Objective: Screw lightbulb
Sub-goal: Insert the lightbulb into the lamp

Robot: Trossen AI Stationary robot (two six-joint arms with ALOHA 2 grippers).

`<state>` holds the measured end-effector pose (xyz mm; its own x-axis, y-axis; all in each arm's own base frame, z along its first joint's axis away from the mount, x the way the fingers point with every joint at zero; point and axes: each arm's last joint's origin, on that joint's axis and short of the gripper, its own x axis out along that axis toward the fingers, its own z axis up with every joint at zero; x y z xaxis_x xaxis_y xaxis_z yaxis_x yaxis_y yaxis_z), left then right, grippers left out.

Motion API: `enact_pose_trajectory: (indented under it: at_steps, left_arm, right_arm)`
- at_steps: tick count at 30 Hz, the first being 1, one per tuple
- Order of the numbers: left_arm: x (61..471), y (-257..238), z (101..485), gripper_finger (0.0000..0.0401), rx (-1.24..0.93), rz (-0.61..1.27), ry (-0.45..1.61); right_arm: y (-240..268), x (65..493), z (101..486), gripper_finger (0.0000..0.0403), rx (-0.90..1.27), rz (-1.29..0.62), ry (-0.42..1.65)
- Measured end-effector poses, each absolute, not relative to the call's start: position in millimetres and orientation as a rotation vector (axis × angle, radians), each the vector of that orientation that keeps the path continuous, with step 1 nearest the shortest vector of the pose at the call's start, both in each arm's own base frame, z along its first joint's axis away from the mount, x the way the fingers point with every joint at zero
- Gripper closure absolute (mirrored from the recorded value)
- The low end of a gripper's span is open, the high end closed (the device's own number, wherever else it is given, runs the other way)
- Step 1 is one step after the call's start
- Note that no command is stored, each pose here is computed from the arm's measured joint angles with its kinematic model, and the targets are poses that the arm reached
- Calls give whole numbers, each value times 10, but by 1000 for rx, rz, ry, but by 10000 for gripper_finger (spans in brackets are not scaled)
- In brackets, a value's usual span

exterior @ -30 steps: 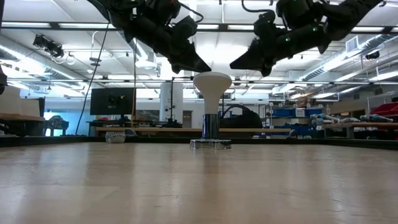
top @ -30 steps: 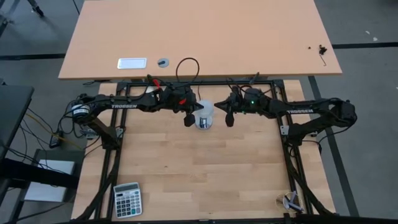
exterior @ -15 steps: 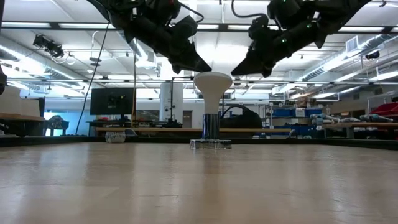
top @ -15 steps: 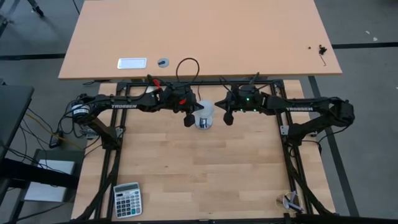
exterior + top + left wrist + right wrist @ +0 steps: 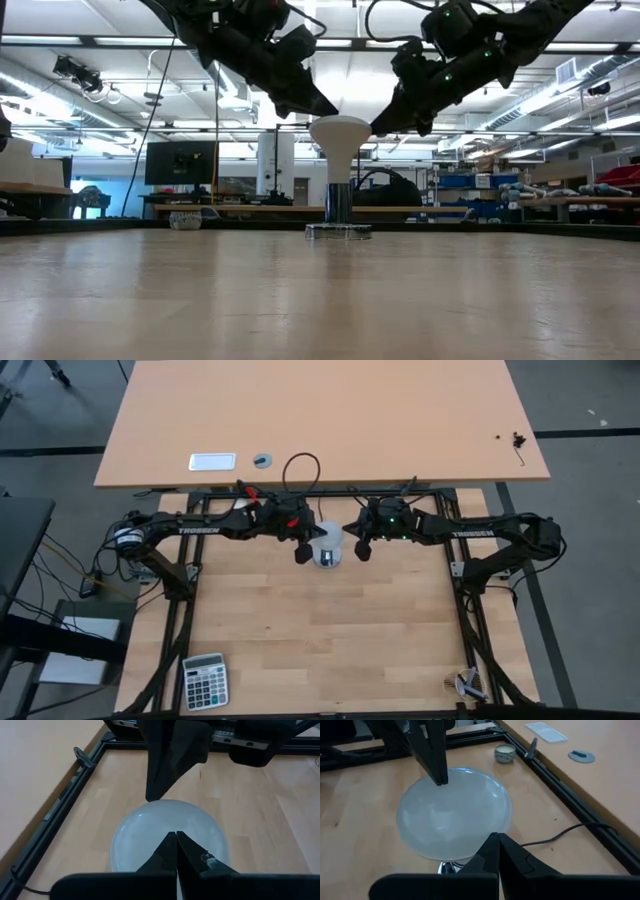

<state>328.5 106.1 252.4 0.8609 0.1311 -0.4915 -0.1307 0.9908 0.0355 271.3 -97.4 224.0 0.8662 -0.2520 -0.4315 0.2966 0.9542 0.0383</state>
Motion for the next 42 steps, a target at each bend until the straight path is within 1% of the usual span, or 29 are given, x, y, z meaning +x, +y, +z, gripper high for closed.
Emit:
enact_pose_trajectory:
  at_steps: [6, 10, 13, 15, 19, 22, 26, 36, 42]
  left_arm:
    - [3271, 1089, 2515, 401, 7, 164, 529]
    - [3265, 1128, 2525, 401, 21, 205, 526]
    - [3262, 1131, 2521, 401, 21, 204, 529]
    - [3262, 1128, 2520, 401, 20, 203, 531]
    - [3262, 1126, 2519, 401, 20, 201, 532]
    - [3262, 1127, 2519, 401, 19, 200, 531]
    - [3260, 1125, 2515, 401, 18, 196, 533]
    - [3256, 1120, 2508, 401, 14, 188, 542]
    - [3258, 1120, 2509, 401, 14, 188, 539]
  right_arm:
    - [-887, 2738, 2238, 394, 121, -235, 439]
    - [-818, 2761, 2241, 394, 138, -156, 436]
    - [-782, 2795, 2297, 394, 137, -128, 432]
    - [-781, 2793, 2338, 394, 113, -172, 427]
    - [-864, 2767, 2385, 394, 75, -319, 416]
    - [-954, 2752, 2358, 394, 85, -356, 424]
    - [-992, 2788, 2280, 394, 112, -320, 441]
    - [-952, 2827, 2266, 394, 133, -278, 432]
    - [-862, 2859, 2266, 394, 150, -165, 434]
